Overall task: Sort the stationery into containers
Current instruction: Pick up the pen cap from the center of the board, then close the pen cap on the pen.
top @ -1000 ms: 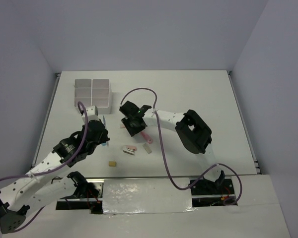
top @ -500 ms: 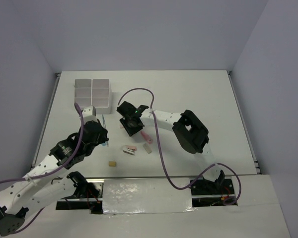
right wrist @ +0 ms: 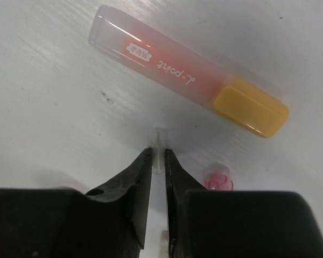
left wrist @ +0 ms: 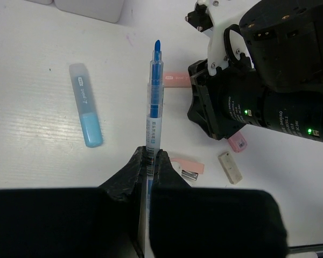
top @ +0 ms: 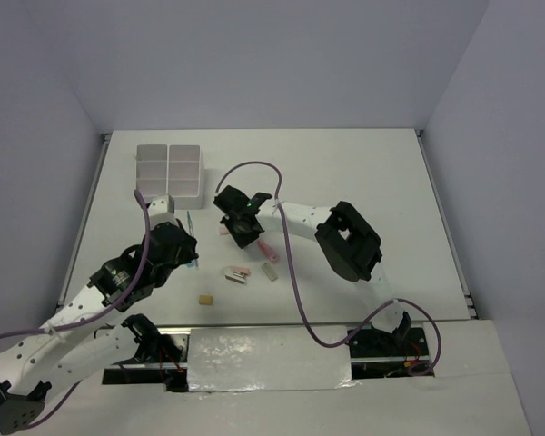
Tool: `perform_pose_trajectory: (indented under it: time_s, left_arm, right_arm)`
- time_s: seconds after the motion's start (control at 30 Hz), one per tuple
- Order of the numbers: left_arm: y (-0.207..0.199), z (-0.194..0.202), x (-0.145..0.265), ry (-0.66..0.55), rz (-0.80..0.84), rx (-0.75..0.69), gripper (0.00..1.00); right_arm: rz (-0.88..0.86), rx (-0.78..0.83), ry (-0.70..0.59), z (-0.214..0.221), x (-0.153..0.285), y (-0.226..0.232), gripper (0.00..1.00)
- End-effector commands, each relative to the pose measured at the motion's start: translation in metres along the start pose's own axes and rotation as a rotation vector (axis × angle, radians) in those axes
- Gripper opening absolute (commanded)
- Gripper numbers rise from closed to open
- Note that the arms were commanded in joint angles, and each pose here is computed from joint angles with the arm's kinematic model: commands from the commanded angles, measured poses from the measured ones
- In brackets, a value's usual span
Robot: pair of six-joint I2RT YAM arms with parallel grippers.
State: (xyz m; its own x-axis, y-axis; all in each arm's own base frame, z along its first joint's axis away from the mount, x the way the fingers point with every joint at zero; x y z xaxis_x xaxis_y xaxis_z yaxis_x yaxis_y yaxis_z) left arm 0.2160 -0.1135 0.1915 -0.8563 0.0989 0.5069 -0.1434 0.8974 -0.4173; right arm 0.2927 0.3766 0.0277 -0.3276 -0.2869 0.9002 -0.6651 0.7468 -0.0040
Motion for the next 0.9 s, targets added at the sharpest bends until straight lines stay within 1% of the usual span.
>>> perform_pose_trajectory:
  time_s: [0.0,0.03,0.1,0.13,0.27,0.3,0.33,0.37,0.43,0.47,0.53,0.57,0.6,0.63,0.67,0.7,0.73,0.8,0.87]
  left_arm:
    - [-0.006,-0.003,0.001,-0.014,0.034,-0.006,0.00]
    - [-0.006,-0.002,0.000,-0.010,0.034,-0.009,0.00]
    - [-0.009,-0.002,0.000,-0.008,0.048,-0.013,0.00]
    - [-0.010,-0.001,-0.001,-0.004,0.053,-0.014,0.00]
    - [-0.020,0.000,0.000,0.006,0.113,-0.014,0.00]
    - [-0.027,0.000,0.001,0.010,0.148,-0.014,0.00]
    - [-0.031,0.000,0.002,0.010,0.174,-0.013,0.00]
    - [-0.035,0.001,0.003,0.014,0.199,-0.015,0.00]
    - [-0.050,0.001,0.007,0.021,0.289,-0.021,0.00]
    - [-0.059,-0.002,0.010,0.008,0.339,-0.016,0.00]
    - [-0.068,0.003,0.016,0.029,0.420,-0.031,0.00]
    - [-0.076,0.001,0.018,0.015,0.471,-0.035,0.00]
    - [-0.082,-0.002,0.024,0.005,0.518,-0.033,0.00]
    - [-0.091,0.003,0.032,0.028,0.595,-0.043,0.00]
    - [-0.100,0.002,0.036,0.009,0.665,-0.050,0.00]
    - [-0.104,0.001,0.042,-0.001,0.712,-0.050,0.00]
    - [-0.111,0.006,0.048,0.008,0.777,-0.060,0.00]
    - [-0.118,0.005,0.055,-0.003,0.843,-0.061,0.00]
    - [-0.125,0.008,0.063,0.000,0.918,-0.067,0.00]
  right_arm:
    - [-0.049,0.004,-0.031,-0.008,0.009,0.010,0.20]
    - [-0.046,-0.009,-0.039,-0.011,0.010,0.009,0.15]
    - [-0.054,-0.025,-0.077,-0.019,0.016,0.009,0.12]
    - [-0.062,-0.042,-0.091,-0.022,0.019,0.009,0.08]
    - [-0.093,-0.086,-0.181,-0.040,0.039,0.003,0.06]
    - [-0.094,-0.096,-0.231,-0.052,0.055,-0.002,0.06]
    - [-0.087,-0.108,-0.253,-0.056,0.063,-0.006,0.07]
    - [-0.082,-0.116,-0.301,-0.065,0.085,-0.010,0.06]
    - [-0.071,-0.145,-0.359,-0.072,0.108,-0.021,0.07]
    - [-0.080,-0.165,-0.439,-0.084,0.138,-0.025,0.07]
    - [-0.085,-0.220,-0.499,-0.086,0.162,-0.038,0.06]
    - [-0.099,-0.244,-0.594,-0.096,0.196,-0.042,0.06]
    - [-0.096,-0.270,-0.637,-0.098,0.212,-0.048,0.07]
    - [-0.107,-0.312,-0.655,-0.092,0.217,-0.050,0.06]
    - [-0.138,-0.336,-0.771,-0.101,0.255,-0.052,0.06]
    - [-0.181,-0.373,-0.814,-0.101,0.270,-0.050,0.06]
    - [-0.222,-0.387,-0.912,-0.100,0.296,-0.049,0.06]
    - [-0.285,-0.424,-0.983,-0.098,0.319,-0.045,0.06]
    - [-0.366,-0.413,-1.048,-0.094,0.342,-0.036,0.06]
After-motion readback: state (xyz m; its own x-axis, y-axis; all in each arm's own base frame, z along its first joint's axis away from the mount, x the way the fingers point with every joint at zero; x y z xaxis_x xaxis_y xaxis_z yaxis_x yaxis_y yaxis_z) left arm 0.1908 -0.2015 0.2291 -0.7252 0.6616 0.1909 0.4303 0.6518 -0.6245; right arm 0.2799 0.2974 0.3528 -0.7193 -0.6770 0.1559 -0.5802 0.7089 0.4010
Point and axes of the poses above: each gripper's point midway between its finger pads, its own x axis back along the fingers, its own y axis along the line the jaws close on, z = x × y, the point moved 1 cm from there along x, back along the fingers, and after that the axes turned 6 degrees about x, right-handed, at the moved point
